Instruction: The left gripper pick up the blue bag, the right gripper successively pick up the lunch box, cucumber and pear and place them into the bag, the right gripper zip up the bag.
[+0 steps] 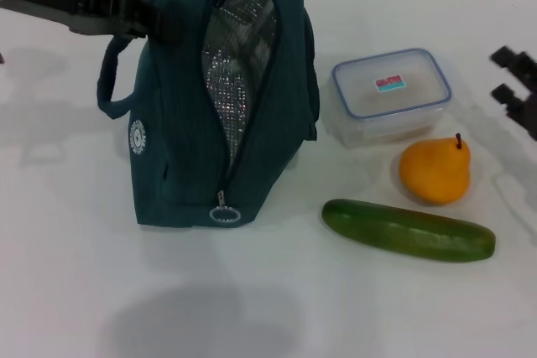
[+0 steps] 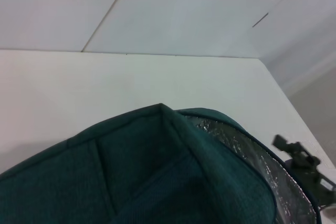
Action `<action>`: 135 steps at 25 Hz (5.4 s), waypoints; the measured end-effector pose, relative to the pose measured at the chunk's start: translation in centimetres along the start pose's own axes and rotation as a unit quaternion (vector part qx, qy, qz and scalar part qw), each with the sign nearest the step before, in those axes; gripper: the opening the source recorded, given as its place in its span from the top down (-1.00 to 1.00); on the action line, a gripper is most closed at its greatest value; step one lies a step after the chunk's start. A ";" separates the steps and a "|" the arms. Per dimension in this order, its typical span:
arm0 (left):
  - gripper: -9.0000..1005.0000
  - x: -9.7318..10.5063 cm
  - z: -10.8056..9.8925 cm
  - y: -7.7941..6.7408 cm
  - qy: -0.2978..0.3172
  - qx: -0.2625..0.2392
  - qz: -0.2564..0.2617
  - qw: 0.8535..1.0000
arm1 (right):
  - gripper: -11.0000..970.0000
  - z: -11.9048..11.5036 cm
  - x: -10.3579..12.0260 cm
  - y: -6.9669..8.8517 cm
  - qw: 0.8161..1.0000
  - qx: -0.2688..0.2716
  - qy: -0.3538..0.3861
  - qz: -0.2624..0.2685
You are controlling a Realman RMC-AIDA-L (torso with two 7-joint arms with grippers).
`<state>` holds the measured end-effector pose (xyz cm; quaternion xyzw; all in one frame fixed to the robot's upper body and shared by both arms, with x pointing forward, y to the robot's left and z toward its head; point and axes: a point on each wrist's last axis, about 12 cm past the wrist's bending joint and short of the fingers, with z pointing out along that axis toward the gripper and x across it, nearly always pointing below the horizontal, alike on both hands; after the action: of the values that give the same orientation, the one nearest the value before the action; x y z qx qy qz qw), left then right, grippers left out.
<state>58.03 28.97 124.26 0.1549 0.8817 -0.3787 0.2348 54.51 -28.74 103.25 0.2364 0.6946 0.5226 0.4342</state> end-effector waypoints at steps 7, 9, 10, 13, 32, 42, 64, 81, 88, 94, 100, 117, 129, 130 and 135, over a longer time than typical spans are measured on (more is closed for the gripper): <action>0.90 -0.5 0.1 -0.2 -0.005 -0.001 0.011 1.000 | -0.76 1.8 0.5 -0.1 0.999 0.032 0.024 0.002; 0.90 -0.6 0.2 -0.2 -0.005 -0.002 0.013 1.000 | -0.76 2.4 0.5 0.3 0.999 0.029 0.029 0.001; 0.90 -0.6 0.2 -0.2 -0.005 -0.002 0.013 1.000 | -0.75 2.7 0.4 0.4 0.999 0.027 0.031 0.001; 0.90 -0.9 0.2 -0.4 -0.006 0.000 0.017 1.000 | -0.73 3.3 0.5 0.6 0.999 0.036 0.038 0.008; 0.90 -1.1 0.4 -0.6 -0.007 0.002 0.033 0.999 | -0.66 6.5 0.5 2.3 0.997 0.039 0.071 -0.001; 0.90 -1.0 0.4 -0.5 -0.007 0.001 0.036 0.999 | -0.63 6.2 0.5 2.1 0.997 0.038 0.069 -0.012; 0.90 -0.8 0.2 -0.5 -0.006 0.001 0.042 0.999 | 0.61 6.0 0.6 2.2 0.996 0.028 0.072 -0.037; 0.90 -0.8 0.5 -0.6 -0.004 0.006 0.048 0.999 | 0.77 4.9 0.2 2.5 0.997 -0.010 0.046 -0.064; 0.90 -0.6 0.8 -0.6 -0.002 0.008 0.047 0.999 | 0.78 3.2 -0.4 2.9 0.997 -0.062 -0.002 -0.051; 0.90 -0.3 1.1 -0.5 0.004 0.014 0.041 0.999 | 0.78 2.2 -0.9 3.7 0.992 -0.113 -0.032 -0.036; 0.90 -0.2 1.4 -0.4 0.007 0.018 0.038 0.999 | 0.78 1.9 -1.7 5.1 0.983 -0.171 -0.057 -0.028; 0.90 -0.2 2.0 -0.9 0.006 0.032 0.040 0.999 | 0.74 9.3 -0.5 14.1 0.945 -0.321 0.053 -0.024; 0.90 -0.2 2.5 -1.4 0.008 0.042 0.046 0.998 | 0.70 11.4 2.2 15.5 0.943 -0.306 0.123 -0.031; 0.90 -0.1 2.5 -1.3 0.009 0.042 0.046 0.998 | 0.70 11.3 2.3 15.2 0.945 -0.301 0.126 -0.031; 0.90 -0.1 2.4 -1.3 0.004 0.046 0.046 0.998 | 0.68 9.9 2.5 13.1 0.954 -0.272 0.123 -0.025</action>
<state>58.25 26.26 123.65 0.2074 0.8563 -0.4070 0.2408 59.96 -17.13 113.77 0.0261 0.5796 0.7059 0.4064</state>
